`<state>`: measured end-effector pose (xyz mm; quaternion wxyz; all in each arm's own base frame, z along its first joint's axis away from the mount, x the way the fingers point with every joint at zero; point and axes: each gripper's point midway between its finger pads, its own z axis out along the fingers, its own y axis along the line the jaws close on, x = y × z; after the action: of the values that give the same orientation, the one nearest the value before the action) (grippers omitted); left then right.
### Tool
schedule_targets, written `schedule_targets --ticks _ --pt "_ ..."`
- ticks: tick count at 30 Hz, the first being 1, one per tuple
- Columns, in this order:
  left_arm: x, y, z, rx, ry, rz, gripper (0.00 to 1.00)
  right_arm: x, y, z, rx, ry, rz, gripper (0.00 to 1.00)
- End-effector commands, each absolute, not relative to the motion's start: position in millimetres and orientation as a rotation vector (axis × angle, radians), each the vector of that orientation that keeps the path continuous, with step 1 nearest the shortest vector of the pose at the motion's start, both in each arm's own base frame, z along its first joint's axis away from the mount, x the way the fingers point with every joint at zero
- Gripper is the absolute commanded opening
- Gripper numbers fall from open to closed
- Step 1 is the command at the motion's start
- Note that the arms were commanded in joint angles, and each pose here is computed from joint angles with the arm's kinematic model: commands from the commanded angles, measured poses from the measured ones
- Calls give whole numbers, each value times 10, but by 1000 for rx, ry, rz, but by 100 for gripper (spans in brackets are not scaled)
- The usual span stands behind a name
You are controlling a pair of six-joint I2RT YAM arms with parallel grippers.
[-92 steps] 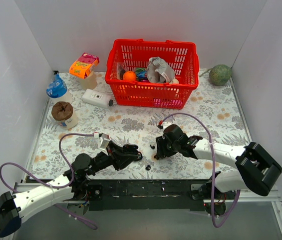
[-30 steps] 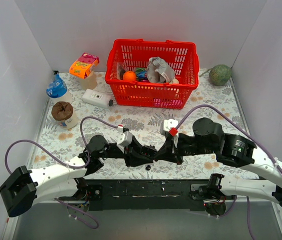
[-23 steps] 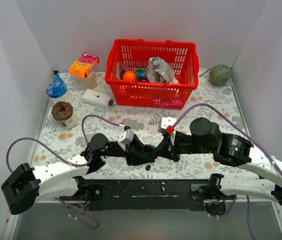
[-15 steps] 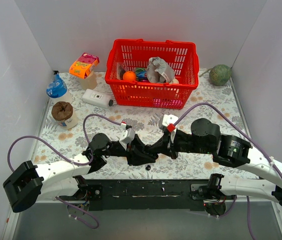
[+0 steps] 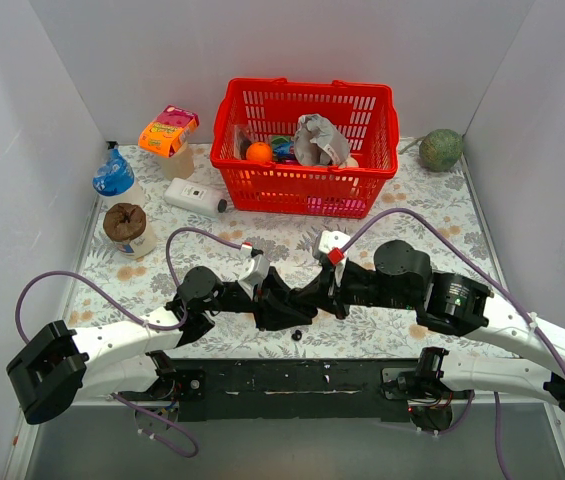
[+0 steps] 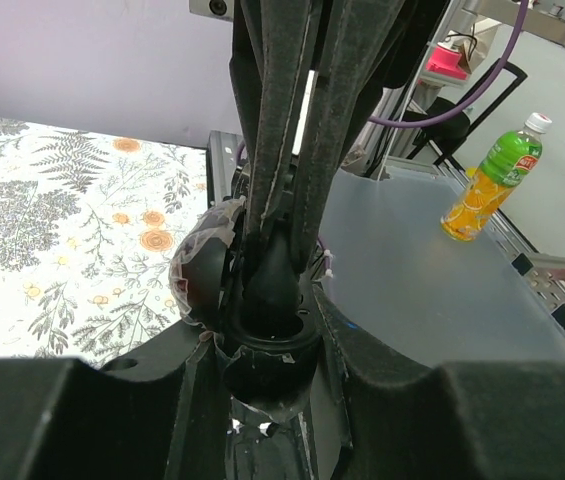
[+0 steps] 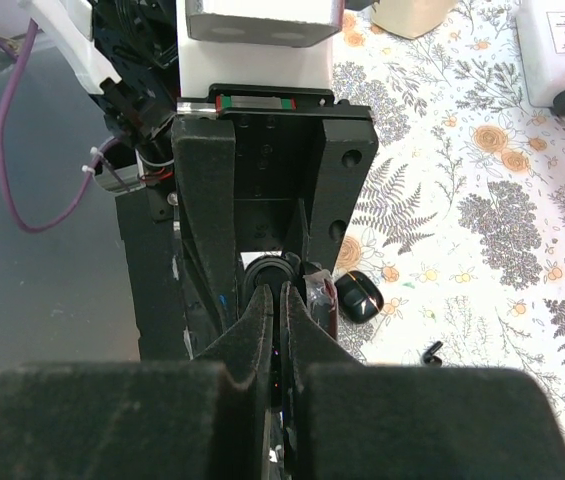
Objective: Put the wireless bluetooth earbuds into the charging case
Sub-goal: Place the earbud in the charging case.
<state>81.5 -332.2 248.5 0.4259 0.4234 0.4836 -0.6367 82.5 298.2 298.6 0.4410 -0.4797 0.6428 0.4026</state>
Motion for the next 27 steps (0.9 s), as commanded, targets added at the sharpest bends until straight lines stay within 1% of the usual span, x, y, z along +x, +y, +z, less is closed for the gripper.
schedule_targets --ticks 1,15,16,17,18,20,21,23,24,26,27 --pt "869 -3330 2648 1025 1159 -1580 0 822 3041 3102 -1147 1544 1038 1" --pt "908 -3325 2680 1003 1154 -1559 0 813 3043 2974 -1163 1606 1022 1" --pt "906 -3326 2674 1005 1156 -1558 0 814 3036 2987 -1148 1615 1026 13" --pt "908 -3322 2669 1002 1157 -1557 0 828 3029 3006 -1133 1616 1025 19" --pt "909 -3324 2647 1002 1165 -1558 0 851 3026 3053 -1106 1612 1023 30" --pt "909 -3320 2642 1001 1165 -1558 0 863 2991 3250 -1047 1586 1047 38" --pt "912 -3318 2623 999 1171 -1555 0 883 2963 3341 -1016 1576 1047 45" --pt "909 -3312 2611 997 1172 -1555 0 880 2926 3540 -974 1542 1069 49" --pt "911 -3311 2605 996 1174 -1555 0 879 2870 3741 -937 1504 1083 53" --pt "919 -3307 2584 993 1182 -1548 0 850 2791 3996 -894 1452 1115 56" --pt "927 -3304 2571 993 1182 -1539 0 915 2665 4205 -817 1421 1092 57"
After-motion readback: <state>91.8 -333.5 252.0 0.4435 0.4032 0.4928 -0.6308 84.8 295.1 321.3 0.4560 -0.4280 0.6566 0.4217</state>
